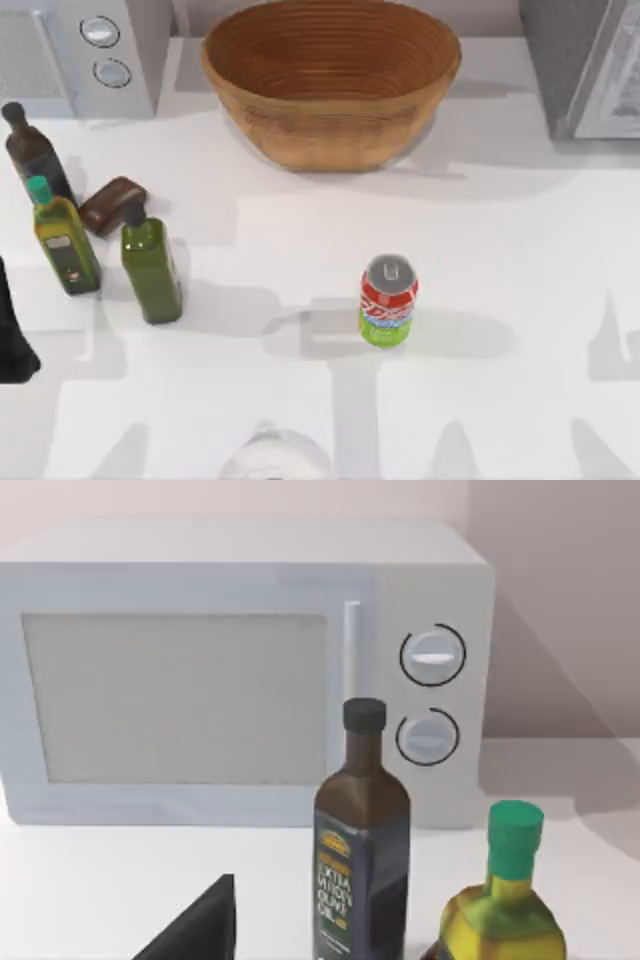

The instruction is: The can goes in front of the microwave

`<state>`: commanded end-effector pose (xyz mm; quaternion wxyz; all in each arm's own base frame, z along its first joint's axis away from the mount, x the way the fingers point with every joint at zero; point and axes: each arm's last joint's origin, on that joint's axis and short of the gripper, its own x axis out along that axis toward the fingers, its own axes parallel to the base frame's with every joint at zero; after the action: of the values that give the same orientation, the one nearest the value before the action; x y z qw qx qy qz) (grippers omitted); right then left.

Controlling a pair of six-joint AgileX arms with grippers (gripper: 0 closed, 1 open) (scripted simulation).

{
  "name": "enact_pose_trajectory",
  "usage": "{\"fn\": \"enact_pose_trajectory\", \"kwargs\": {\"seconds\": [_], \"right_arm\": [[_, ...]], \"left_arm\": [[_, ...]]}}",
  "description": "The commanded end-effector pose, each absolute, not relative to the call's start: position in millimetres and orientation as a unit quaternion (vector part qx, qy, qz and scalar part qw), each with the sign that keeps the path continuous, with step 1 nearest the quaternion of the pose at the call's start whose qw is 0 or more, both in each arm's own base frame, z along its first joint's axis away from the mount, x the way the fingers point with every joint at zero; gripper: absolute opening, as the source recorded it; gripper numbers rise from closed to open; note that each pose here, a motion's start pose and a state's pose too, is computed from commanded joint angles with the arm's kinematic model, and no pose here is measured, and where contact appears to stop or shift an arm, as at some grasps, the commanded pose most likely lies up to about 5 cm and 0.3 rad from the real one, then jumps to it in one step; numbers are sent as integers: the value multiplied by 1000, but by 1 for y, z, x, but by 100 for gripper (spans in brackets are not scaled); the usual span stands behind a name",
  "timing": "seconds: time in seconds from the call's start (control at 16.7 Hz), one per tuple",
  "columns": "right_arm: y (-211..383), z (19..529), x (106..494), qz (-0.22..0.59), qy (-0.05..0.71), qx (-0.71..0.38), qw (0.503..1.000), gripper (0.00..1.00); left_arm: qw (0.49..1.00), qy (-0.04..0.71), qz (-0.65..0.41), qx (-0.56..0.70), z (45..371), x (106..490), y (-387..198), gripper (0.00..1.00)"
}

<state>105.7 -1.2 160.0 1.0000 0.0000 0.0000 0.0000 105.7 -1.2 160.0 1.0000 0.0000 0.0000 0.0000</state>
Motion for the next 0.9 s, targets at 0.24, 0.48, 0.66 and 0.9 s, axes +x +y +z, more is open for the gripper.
{"fn": "enact_pose_trajectory", "kwargs": {"seconds": [0.24, 0.48, 0.66, 0.9], "right_arm": [[-1, 160, 106, 0, 0, 0, 1000, 100], [-1, 160, 106, 0, 0, 0, 1000, 100], [-1, 160, 106, 0, 0, 0, 1000, 100], [-1, 160, 106, 0, 0, 0, 1000, 100]], "left_arm": [[1000, 10, -6, -1, 165, 106, -2, 100], [997, 69, -35, -3, 196, 111, -9, 100], [987, 144, -67, 2, 230, 125, -19, 100], [955, 270, -120, 26, 277, 165, -45, 100]]}}
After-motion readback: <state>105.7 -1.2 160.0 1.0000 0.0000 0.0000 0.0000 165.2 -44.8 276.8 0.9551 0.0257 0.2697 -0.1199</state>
